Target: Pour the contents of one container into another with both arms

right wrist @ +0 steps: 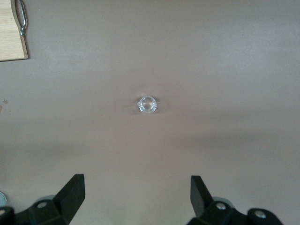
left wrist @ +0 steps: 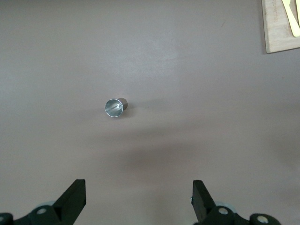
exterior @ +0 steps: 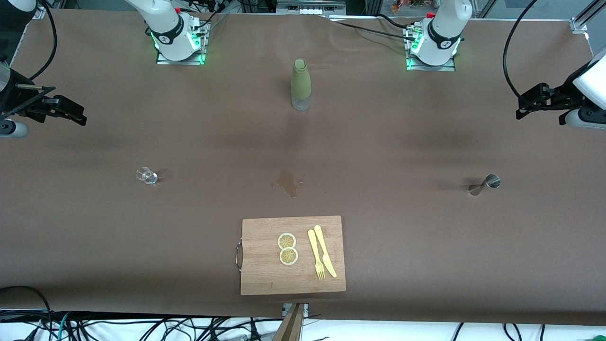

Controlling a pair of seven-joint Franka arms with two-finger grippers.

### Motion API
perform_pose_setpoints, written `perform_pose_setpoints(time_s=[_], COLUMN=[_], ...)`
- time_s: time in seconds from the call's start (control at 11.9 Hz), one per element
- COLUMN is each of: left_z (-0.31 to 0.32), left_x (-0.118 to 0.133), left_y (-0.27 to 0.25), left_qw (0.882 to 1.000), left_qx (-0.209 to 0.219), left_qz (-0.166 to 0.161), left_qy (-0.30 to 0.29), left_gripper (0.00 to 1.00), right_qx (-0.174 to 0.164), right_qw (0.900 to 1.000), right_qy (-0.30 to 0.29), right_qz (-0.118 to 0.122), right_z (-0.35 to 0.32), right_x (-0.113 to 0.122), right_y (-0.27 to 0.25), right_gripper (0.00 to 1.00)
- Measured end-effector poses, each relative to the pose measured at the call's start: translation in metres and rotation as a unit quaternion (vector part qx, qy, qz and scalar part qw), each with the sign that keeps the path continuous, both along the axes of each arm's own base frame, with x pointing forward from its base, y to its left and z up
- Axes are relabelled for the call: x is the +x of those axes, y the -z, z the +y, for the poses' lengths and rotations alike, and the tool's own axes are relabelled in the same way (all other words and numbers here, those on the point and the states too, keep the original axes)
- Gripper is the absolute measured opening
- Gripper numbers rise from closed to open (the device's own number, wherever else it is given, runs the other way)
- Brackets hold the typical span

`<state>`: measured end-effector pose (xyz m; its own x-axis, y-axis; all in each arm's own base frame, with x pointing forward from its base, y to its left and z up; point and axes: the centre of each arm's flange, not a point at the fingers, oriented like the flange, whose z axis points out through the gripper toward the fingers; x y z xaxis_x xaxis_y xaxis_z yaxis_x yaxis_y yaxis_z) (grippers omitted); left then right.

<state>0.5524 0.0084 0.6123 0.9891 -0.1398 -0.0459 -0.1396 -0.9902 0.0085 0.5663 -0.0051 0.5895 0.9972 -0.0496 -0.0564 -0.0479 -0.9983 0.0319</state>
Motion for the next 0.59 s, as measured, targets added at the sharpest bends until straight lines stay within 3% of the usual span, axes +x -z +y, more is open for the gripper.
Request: perform_pose_setpoints(time_s=[0.59], left_z=[0.048], left_x=[-0.004], left_y=[0.001], left_qw=[0.999], left_qx=[-0.01], left_qz=[0.005], left_qy=[0.042], left_gripper=[1.0], right_qx=[0.0], right_qw=[1.0], right_qy=[0.0], right_qz=[0.0], right_z=[0.0], right_x=[0.0], right_y=[0.0], right_gripper=[1.0])
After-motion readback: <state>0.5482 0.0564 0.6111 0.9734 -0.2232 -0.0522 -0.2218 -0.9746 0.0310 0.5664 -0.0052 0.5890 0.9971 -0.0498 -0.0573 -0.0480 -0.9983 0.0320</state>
